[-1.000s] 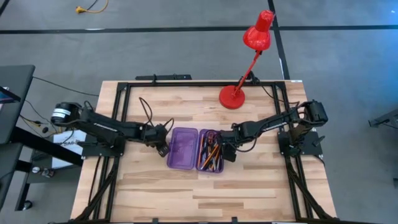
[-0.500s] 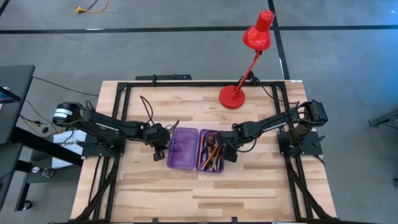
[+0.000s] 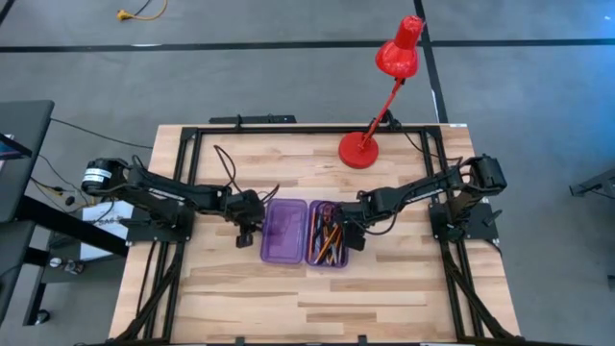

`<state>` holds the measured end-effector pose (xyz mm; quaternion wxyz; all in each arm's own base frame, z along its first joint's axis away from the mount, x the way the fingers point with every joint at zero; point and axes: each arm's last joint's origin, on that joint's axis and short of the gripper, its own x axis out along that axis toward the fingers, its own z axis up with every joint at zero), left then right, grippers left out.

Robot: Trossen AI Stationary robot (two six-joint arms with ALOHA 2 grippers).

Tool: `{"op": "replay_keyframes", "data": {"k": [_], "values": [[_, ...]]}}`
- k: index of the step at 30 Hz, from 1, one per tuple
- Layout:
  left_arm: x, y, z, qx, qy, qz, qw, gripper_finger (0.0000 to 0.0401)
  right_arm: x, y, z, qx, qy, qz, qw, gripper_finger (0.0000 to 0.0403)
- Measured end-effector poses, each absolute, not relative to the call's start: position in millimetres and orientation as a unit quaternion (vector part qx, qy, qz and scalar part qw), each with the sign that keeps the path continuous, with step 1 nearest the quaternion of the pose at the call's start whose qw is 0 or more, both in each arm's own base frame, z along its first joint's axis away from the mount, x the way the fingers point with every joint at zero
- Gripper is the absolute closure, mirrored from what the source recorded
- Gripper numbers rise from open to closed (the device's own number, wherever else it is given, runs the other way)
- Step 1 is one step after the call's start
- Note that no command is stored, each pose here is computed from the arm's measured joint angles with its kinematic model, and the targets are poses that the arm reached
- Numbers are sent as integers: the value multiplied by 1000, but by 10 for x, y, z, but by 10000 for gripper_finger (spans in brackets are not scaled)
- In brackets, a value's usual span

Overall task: Pick & place school supplies into a supply box
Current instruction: Close the purple supply box

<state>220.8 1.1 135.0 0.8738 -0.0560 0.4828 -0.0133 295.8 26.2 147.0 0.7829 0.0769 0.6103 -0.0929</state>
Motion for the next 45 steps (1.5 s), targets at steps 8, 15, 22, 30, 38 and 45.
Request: {"op": "replay_keyframes", "data": {"k": [8, 15, 22, 30, 38, 45], "values": [[2207, -3, 1351, -52, 483, -41, 873, 308, 2971, 263, 1472, 77, 605, -93, 787, 297], [2211, -8, 1355, -52, 480, -52, 874, 308, 2971, 263, 1472, 77, 605, -93, 787, 297], [2218, -12, 1359, -55, 476, -58, 876, 308, 2971, 263, 1472, 77, 605, -93, 787, 297], [2206, -18, 1411, -60, 465, -68, 880, 308, 2970, 262, 1472, 73, 606, -90, 787, 297], [2115, -12, 1602, -47, 438, -58, 896, 308, 2971, 261, 1472, 68, 606, -86, 788, 297], [2070, -5, 1702, -39, 418, -46, 906, 308, 2974, 223, 1472, 72, 605, -91, 787, 297]]}}
